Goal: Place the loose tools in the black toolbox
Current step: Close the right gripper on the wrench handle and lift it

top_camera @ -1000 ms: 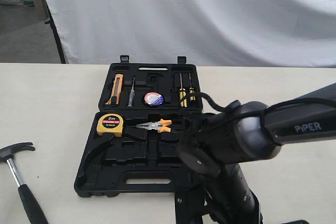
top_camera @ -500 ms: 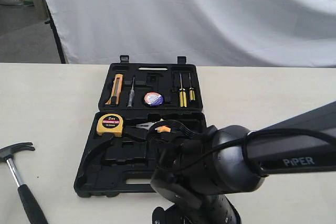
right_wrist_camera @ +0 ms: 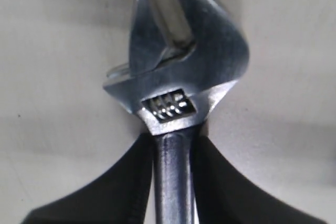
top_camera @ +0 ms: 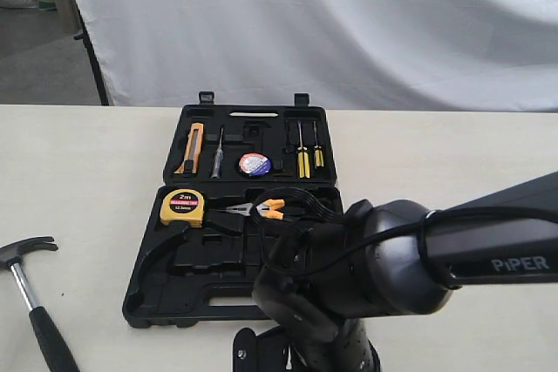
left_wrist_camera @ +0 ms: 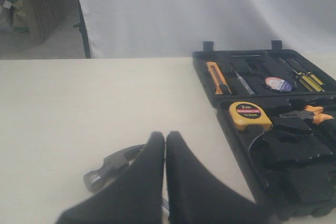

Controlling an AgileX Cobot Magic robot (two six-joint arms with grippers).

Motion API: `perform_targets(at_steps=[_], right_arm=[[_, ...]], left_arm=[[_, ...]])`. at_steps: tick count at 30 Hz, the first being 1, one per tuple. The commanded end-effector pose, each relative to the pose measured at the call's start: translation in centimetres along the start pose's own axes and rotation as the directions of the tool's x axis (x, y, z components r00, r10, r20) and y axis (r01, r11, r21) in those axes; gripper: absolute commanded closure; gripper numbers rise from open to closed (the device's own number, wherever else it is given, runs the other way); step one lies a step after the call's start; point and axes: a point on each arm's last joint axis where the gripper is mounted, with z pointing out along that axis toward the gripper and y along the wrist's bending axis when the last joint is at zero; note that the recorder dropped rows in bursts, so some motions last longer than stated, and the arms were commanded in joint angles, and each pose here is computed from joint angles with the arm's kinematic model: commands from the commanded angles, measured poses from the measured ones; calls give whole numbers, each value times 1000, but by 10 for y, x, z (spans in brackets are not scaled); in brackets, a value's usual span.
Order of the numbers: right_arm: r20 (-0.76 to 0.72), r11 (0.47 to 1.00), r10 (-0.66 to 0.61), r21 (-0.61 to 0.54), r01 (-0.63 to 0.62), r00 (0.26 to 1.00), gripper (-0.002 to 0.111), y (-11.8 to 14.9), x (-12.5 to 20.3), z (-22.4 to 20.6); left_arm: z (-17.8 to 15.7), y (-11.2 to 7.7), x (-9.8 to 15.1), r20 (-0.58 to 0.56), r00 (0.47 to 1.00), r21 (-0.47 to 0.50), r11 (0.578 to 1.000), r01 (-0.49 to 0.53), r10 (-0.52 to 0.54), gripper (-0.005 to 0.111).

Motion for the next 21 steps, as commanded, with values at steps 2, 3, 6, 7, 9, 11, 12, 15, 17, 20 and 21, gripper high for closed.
perform_targets(at_steps=[2, 3, 6, 7, 9, 11, 12, 15, 17, 20, 21], right_arm=[[293, 991, 109, 40, -126, 950, 109, -5, -34, 12], [301, 991, 108, 45, -127, 948, 109, -6, -35, 12], [313, 990, 110, 49, -132, 943, 109, -7, -36, 11], [317, 989, 116, 47, -138, 941, 109, -8, -37, 9], [323, 988, 127, 47, -150, 938, 109, -10, -39, 6], [334, 987, 126, 54, -153, 934, 109, -12, -41, 2], [341, 986, 126, 58, -155, 932, 109, -14, -42, 0], [352, 986, 123, 65, -156, 928, 109, -15, -44, -2], [352, 986, 118, 67, -150, 929, 109, -15, -44, -2], [350, 986, 118, 66, -150, 929, 109, -15, -44, -2], [350, 986, 118, 66, -150, 929, 109, -15, -44, -2]], left_arm=[[0, 0, 1, 2, 1000, 7, 1000, 1, -1, 106], [0, 0, 1, 2, 1000, 7, 1000, 1, -1, 106], [0, 0, 1, 2, 1000, 7, 1000, 1, -1, 106], [0, 0, 1, 2, 1000, 7, 1000, 1, -1, 106], [0, 0, 1, 2, 1000, 7, 1000, 1, -1, 106], [0, 0, 1, 2, 1000, 7, 1000, 1, -1, 106], [0, 0, 1, 2, 1000, 7, 1000, 1, -1, 106], [0, 0, 1, 2, 1000, 7, 1000, 1, -1, 106], [0, 0, 1, 2, 1000, 7, 1000, 1, -1, 106], [0, 0, 1, 2, 1000, 7, 1000, 1, -1, 106], [0, 0, 1, 2, 1000, 7, 1000, 1, -1, 106]])
